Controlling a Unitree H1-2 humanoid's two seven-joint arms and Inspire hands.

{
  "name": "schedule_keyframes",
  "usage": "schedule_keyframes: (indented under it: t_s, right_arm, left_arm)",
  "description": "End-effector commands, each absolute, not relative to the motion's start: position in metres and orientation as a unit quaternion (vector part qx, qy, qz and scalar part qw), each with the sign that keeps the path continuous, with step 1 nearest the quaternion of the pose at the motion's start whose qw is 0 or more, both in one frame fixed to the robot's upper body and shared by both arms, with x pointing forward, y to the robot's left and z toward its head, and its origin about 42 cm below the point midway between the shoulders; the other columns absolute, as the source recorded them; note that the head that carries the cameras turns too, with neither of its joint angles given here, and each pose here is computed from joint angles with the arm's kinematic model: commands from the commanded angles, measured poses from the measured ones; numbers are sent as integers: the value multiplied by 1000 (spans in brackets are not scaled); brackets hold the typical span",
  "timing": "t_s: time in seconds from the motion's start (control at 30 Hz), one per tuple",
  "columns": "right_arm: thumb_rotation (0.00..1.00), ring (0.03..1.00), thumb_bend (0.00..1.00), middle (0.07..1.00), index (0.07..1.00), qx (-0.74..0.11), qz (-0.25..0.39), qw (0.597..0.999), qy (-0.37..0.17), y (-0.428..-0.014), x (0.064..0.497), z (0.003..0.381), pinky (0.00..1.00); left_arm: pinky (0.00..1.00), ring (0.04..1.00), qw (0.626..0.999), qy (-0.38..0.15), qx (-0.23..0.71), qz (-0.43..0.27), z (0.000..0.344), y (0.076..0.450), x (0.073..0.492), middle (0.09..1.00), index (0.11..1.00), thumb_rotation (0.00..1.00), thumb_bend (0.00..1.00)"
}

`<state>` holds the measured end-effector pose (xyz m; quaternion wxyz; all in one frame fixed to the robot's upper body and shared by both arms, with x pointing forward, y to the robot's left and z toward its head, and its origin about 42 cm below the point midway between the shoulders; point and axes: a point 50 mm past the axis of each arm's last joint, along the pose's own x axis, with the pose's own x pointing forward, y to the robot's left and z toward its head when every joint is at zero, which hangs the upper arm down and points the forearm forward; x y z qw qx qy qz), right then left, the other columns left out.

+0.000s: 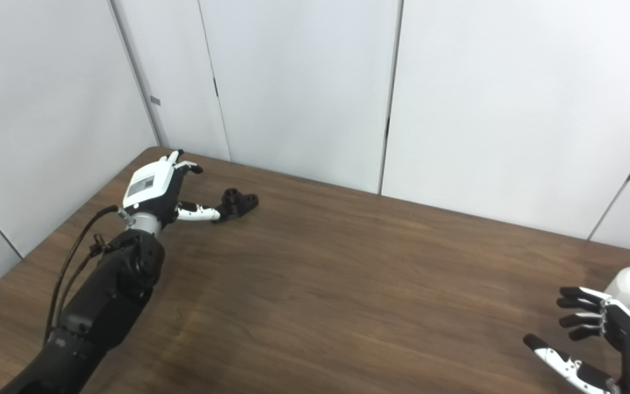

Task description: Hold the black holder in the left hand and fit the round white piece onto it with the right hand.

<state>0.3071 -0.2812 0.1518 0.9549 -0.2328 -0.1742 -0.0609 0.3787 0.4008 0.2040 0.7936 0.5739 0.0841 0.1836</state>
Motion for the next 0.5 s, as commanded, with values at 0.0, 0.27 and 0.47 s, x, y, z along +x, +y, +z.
schedule_keyframes:
  t_s: [0.0, 0.27, 0.47]
  right_arm:
    - [0, 508, 576, 610, 634, -231, -66, 948, -210, -282, 310, 170, 402]
    - [0, 508, 574, 612, 633, -231, -67, 948, -207, -281, 310, 172, 400]
    - [0, 507, 575, 609, 631, -232, -66, 948, -209, -281, 310, 171, 395]
  left_arm:
    - [996, 1000, 775, 54, 595, 208, 237, 409, 391, 1000, 798, 404, 1000]
    - [1000, 1000, 776, 57, 600, 188, 231, 405, 400, 1000, 747, 403, 1000]
    - [1000, 1000, 778, 52, 599, 182, 224, 401, 406, 1000, 713, 370, 1000]
